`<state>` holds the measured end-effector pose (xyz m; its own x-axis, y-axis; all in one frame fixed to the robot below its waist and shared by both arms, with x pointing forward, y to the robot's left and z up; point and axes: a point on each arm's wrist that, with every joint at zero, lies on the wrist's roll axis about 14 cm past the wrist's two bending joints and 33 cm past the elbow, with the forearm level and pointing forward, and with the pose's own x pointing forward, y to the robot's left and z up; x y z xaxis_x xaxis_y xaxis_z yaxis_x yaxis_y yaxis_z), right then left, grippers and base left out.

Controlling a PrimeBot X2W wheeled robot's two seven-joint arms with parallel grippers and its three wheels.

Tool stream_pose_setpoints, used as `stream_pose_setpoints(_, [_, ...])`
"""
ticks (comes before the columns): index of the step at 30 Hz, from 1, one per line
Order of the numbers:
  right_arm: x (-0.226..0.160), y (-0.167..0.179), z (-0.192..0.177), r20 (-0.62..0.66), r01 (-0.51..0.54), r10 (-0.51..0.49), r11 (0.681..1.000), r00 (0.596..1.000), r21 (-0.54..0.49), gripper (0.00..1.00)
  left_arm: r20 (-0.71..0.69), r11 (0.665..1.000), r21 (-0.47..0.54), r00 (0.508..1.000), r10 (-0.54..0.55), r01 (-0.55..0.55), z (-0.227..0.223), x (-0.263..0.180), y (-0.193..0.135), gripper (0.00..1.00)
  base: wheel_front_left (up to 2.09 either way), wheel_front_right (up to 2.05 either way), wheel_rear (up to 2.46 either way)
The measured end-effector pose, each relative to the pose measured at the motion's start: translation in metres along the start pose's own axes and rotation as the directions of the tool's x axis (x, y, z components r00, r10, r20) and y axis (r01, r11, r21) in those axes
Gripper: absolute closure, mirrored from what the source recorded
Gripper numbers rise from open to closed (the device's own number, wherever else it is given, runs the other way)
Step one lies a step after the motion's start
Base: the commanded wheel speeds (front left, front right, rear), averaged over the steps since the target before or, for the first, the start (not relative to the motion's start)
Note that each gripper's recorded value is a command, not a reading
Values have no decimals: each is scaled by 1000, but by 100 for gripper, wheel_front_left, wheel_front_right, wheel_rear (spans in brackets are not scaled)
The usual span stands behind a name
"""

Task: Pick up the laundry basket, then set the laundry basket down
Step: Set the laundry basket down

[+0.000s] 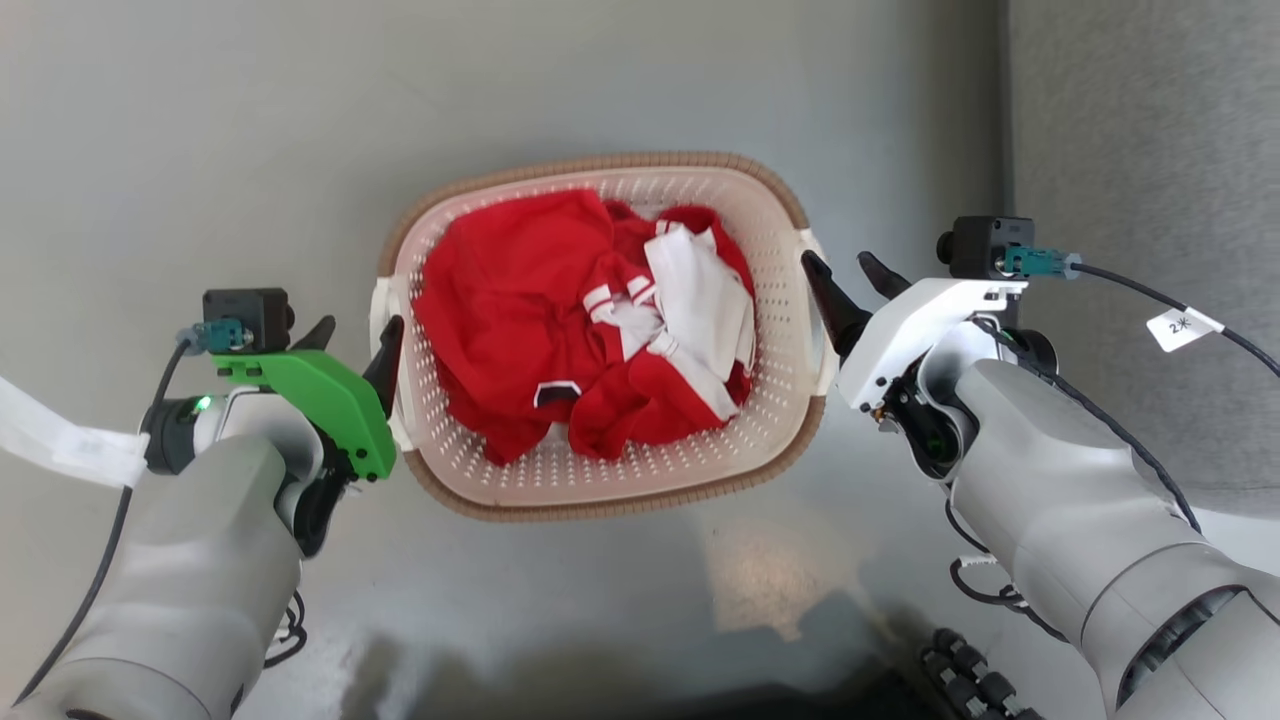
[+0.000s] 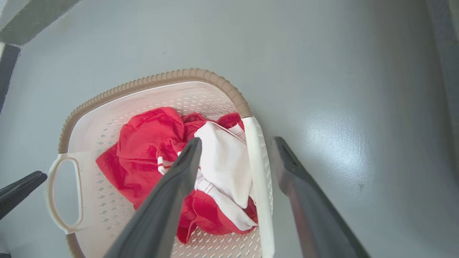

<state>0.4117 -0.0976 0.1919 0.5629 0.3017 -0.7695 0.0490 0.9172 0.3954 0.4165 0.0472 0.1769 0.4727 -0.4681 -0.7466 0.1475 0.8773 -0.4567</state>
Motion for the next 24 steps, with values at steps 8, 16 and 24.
stream_pose_setpoints(8, [-22, 13, 30, 86, -18, 21, 999, 996, -33, 0, 98, 998, 44, 994, -48, 44, 32, -19, -27, 0, 0, 0, 0])
stream_pose_setpoints(16, [-48, 28, 53, 166, -39, 49, 997, 985, -69, 0, 164, 994, 87, 984, -75, 61, 50, -45, -46, 0, 0, 0, 0])
stream_pose_setpoints(24, [-79, 52, 109, 330, -84, 116, 990, 937, -112, 0, 276, 985, 152, 954, -118, 78, 88, -75, -67, 0, 0, 0, 0])
